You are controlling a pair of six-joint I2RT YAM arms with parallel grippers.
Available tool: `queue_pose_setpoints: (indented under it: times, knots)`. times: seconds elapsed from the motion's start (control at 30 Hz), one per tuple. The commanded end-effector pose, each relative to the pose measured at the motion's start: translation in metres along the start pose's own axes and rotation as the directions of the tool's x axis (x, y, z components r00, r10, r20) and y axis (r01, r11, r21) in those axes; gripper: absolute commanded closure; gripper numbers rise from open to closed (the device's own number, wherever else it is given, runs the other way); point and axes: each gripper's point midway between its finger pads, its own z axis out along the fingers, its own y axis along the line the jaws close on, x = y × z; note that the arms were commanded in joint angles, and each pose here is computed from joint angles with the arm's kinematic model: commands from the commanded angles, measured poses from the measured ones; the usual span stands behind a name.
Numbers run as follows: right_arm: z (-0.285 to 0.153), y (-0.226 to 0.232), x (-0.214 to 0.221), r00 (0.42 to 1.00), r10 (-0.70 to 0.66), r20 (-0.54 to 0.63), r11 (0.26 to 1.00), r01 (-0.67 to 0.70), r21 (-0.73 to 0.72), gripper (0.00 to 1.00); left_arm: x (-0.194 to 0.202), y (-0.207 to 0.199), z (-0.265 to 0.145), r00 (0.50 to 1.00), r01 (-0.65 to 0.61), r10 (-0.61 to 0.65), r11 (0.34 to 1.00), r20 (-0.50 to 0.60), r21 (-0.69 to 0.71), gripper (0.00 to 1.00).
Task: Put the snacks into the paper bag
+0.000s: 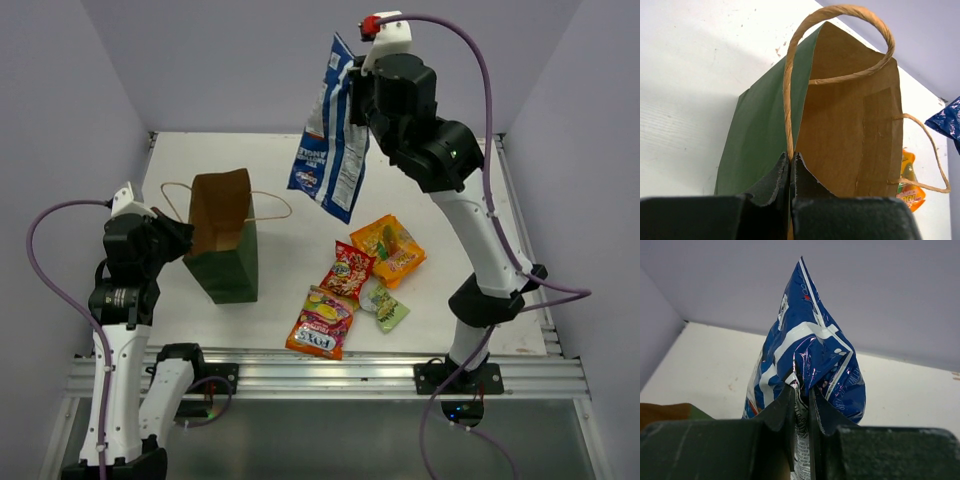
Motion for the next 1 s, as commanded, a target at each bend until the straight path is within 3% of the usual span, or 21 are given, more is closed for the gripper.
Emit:
queue_pose_setpoints:
  times: [0.0,0.23,0.47,0.97]
  knots:
    - [-0.051,0.002,-0.095,0.939,0.184,0.292,0.983,-0.167,-0.08,1.0,-0.003,-0.012,-0.003,0.998,0.069,-0.069,0.996,0.01,0.049,1.0]
    - [-0.072,0.047,-0.122,0.889,0.27,0.37,0.957,-0.204,-0.207,1.0,0.007,-0.018,0.0,0.988,0.151,-0.152,0.984,0.006,0.094,1.0]
    - [-0.079,0.095,-0.114,0.895,0.269,0.356,0.944,-0.173,-0.28,1.0,0.01,-0.03,0.005,0.986,0.163,-0.165,0.981,0.015,0.11,1.0]
    - [-0.045,0.127,-0.069,0.939,0.172,0.297,0.971,-0.11,-0.214,1.0,0.018,-0.056,0.009,0.994,0.109,-0.109,0.98,-0.005,0.164,1.0]
